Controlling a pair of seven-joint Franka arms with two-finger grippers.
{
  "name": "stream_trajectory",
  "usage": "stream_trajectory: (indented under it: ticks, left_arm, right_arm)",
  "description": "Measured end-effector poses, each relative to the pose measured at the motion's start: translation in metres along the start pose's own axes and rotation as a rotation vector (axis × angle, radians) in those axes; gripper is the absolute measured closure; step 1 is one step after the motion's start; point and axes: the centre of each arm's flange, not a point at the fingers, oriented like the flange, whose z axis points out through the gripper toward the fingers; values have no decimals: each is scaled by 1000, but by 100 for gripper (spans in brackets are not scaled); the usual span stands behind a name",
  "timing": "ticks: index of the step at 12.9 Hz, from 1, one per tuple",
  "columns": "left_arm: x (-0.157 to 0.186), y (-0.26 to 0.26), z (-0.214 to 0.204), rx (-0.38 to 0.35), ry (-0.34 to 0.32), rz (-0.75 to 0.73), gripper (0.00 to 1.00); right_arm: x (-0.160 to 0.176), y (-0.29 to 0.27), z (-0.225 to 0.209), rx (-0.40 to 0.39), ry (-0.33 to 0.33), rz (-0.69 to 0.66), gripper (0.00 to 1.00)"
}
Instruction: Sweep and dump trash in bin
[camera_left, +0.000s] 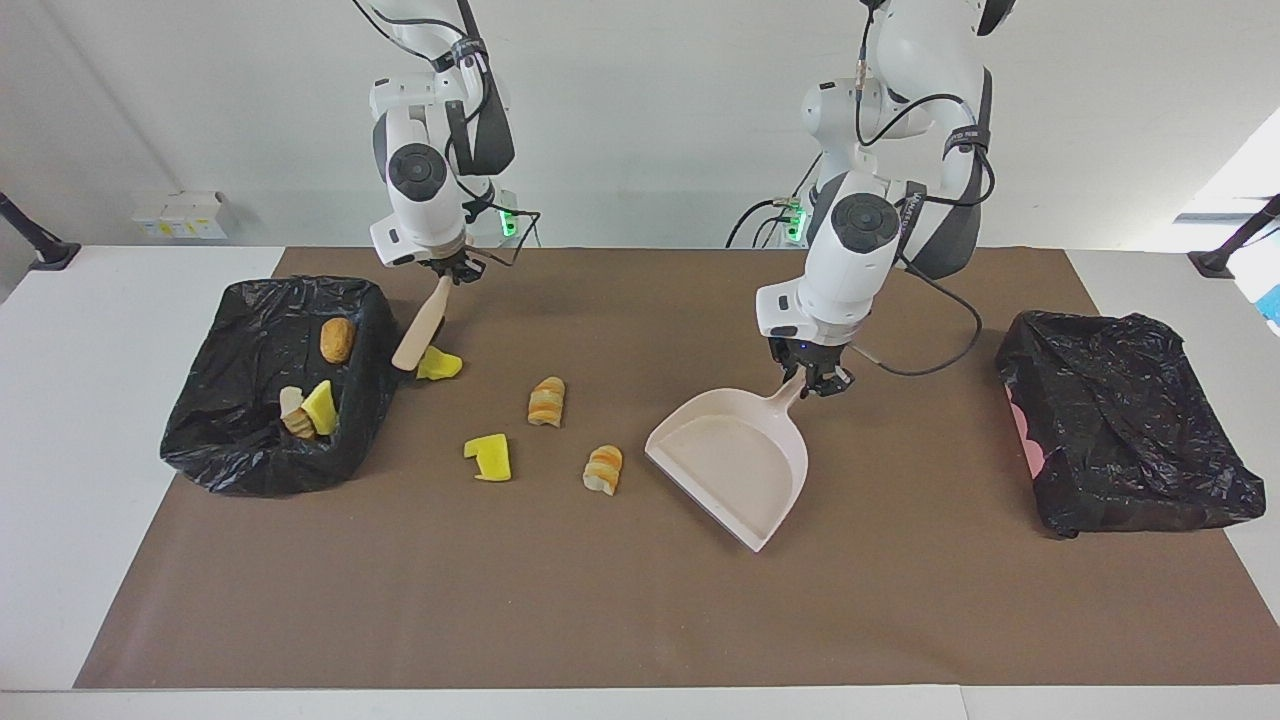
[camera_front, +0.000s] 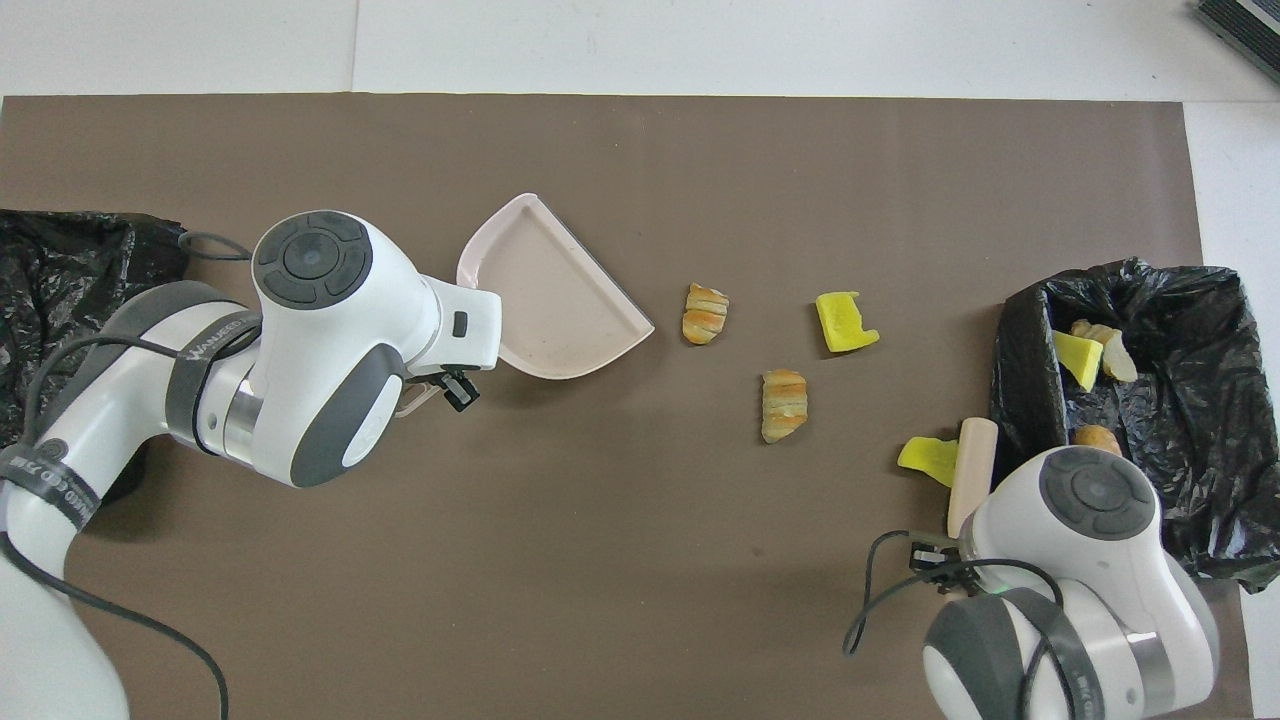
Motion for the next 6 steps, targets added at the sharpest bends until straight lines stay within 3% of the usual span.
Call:
stream_trajectory:
  ticks: [3,6]
  left_arm:
    - [-6,-10,3,9,-10,136,69]
    - [-7,-12,5,26,-27,268,69]
  right_arm:
    - [23,-46,-41,80,26,-41,74]
    - [58,-65,-80,91,-9,-55,74]
